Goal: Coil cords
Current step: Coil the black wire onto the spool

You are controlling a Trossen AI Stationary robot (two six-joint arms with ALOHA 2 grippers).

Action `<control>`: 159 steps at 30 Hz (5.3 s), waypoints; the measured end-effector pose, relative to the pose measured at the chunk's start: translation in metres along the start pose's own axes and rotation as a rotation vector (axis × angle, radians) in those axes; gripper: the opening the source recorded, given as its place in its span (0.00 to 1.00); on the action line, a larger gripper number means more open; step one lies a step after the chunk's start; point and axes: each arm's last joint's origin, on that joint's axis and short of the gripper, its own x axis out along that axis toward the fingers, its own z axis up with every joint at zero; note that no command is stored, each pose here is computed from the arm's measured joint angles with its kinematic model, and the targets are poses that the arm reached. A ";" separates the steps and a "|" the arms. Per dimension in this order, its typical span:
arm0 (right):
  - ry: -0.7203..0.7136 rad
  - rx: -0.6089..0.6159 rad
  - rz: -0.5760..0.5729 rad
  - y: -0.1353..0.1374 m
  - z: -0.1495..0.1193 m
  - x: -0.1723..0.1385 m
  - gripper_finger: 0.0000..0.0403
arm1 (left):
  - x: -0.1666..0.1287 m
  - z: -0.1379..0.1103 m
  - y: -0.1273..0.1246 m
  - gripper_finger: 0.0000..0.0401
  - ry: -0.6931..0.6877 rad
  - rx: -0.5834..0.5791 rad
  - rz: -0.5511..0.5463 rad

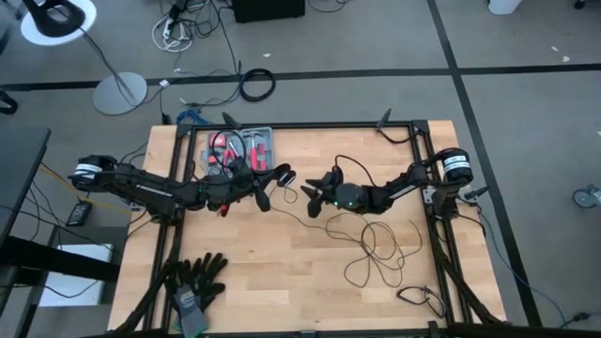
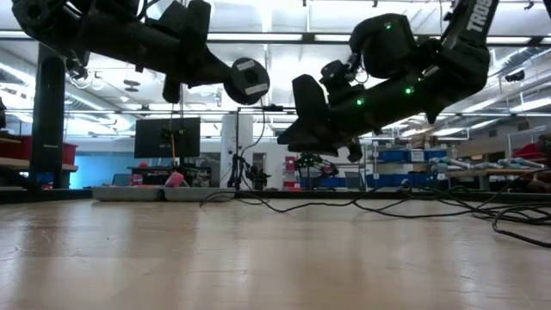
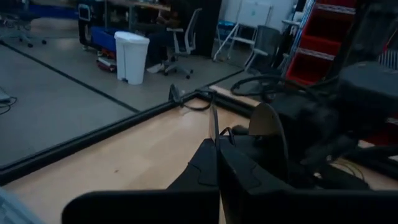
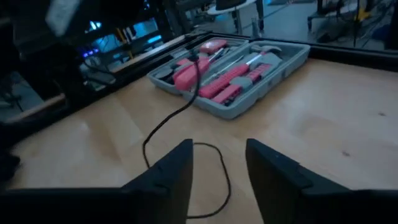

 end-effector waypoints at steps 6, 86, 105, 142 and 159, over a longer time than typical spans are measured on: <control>-0.039 0.051 0.057 0.000 0.007 0.002 0.48 | 0.000 0.008 -0.002 0.00 -0.074 0.004 -0.018; 0.021 -0.035 0.276 0.032 0.024 0.013 0.00 | 0.005 0.008 -0.006 0.00 -0.110 0.103 -0.047; 0.295 -0.257 0.299 0.083 0.078 0.038 0.00 | 0.015 -0.026 0.005 0.00 0.124 0.047 0.051; 0.682 -0.397 0.113 0.047 0.123 0.021 0.01 | 0.018 -0.035 0.012 0.00 0.286 0.060 -0.126; 0.536 -0.246 0.100 0.019 0.035 0.015 0.04 | 0.018 -0.032 0.011 0.00 0.257 0.026 -0.124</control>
